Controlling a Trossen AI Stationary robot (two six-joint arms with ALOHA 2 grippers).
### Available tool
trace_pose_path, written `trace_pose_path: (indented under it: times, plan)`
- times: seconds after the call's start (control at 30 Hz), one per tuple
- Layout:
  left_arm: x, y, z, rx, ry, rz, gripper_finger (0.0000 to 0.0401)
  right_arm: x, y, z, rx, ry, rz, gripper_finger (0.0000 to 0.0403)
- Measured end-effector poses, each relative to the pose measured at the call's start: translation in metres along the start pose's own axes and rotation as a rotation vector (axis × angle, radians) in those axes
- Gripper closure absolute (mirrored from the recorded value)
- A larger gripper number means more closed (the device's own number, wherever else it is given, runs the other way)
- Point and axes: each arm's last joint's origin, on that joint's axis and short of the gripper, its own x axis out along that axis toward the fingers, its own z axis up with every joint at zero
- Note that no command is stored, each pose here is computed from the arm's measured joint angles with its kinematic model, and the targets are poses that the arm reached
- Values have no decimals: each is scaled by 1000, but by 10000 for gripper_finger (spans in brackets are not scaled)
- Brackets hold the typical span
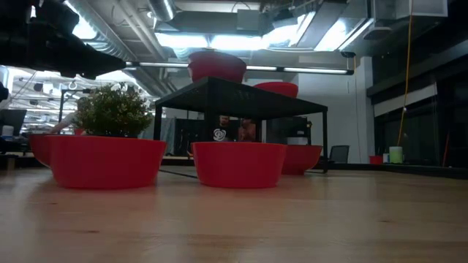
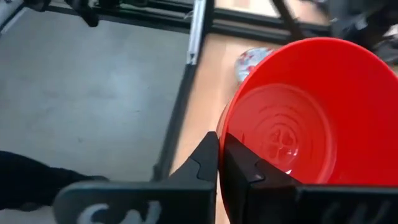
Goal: Pick & Place Mini bowls
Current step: Stack the red bowl on the red bowl on the shelf
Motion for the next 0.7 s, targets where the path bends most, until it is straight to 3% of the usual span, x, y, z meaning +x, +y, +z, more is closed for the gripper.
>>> trace_pose_path:
  times: [0.43,0.7]
  plan:
    - [0,0,0,0,0,0,313,-34,-40,17,-149,-8,-143,393]
    - [0,0,0,0,0,0,313,-40,-88,19,-214,89,-270,393]
